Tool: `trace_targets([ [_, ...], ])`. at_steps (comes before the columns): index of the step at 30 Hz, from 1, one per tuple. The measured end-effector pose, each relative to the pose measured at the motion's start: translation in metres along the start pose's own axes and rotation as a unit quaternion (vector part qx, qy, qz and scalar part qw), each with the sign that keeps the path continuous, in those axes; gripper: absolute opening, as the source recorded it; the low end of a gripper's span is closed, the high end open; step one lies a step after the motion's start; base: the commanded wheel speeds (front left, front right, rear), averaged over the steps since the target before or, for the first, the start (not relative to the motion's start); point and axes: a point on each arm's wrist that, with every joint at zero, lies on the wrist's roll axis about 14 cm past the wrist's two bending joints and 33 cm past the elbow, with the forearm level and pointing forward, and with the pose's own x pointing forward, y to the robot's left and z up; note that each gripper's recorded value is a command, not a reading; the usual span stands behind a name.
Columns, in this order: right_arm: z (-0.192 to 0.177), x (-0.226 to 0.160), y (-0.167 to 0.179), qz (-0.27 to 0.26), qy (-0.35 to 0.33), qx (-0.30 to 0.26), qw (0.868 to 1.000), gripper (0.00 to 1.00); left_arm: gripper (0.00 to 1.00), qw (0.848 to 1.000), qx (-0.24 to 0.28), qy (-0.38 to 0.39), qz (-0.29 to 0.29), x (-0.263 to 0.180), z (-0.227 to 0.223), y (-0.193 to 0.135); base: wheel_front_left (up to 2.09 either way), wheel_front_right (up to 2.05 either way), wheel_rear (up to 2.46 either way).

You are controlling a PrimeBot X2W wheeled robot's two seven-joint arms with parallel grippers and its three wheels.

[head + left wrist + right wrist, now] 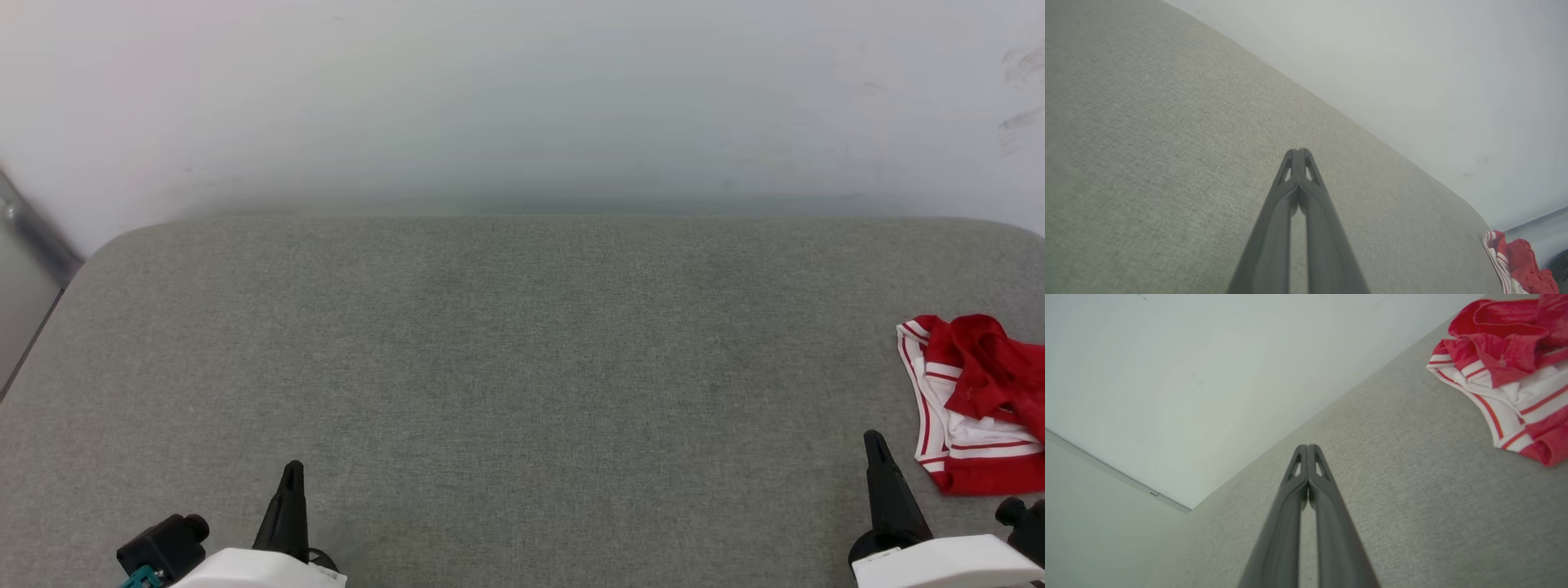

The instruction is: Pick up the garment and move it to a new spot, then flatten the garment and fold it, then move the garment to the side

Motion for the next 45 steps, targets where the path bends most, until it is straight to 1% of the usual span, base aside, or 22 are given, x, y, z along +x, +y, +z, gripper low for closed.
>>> trace_targets([
  [8, 0.001, 0.004, -0.001, -0.006, 0.002, 0.052, 0.999, 0.00, 0.00, 0.998, -0.060, 0.006, -0.001, 0.006, 0.001, -0.001, 0.00, 0.00, 0.00],
  [17, 0.002, 0.007, -0.003, -0.011, 0.006, 0.106, 0.994, 0.00, 0.00, 0.993, -0.121, 0.013, -0.003, 0.011, 0.001, -0.003, 0.00, 0.00, 0.00],
  [18, 0.001, 0.007, -0.004, -0.013, 0.006, 0.117, 0.993, 0.00, 0.00, 0.991, -0.134, 0.012, -0.005, 0.014, 0.003, -0.005, 0.00, 0.00, 0.00],
  [27, 0.003, 0.011, -0.005, -0.015, 0.007, 0.165, 0.986, 0.00, 0.00, 0.982, -0.189, 0.016, -0.008, 0.018, 0.004, -0.006, 0.00, 0.00, 0.00],
  [45, 0.008, 0.018, -0.003, -0.013, 0.008, 0.250, 0.968, 0.00, 0.00, 0.958, -0.284, 0.025, -0.020, 0.027, 0.005, -0.012, 0.00, 0.00, 0.00],
])
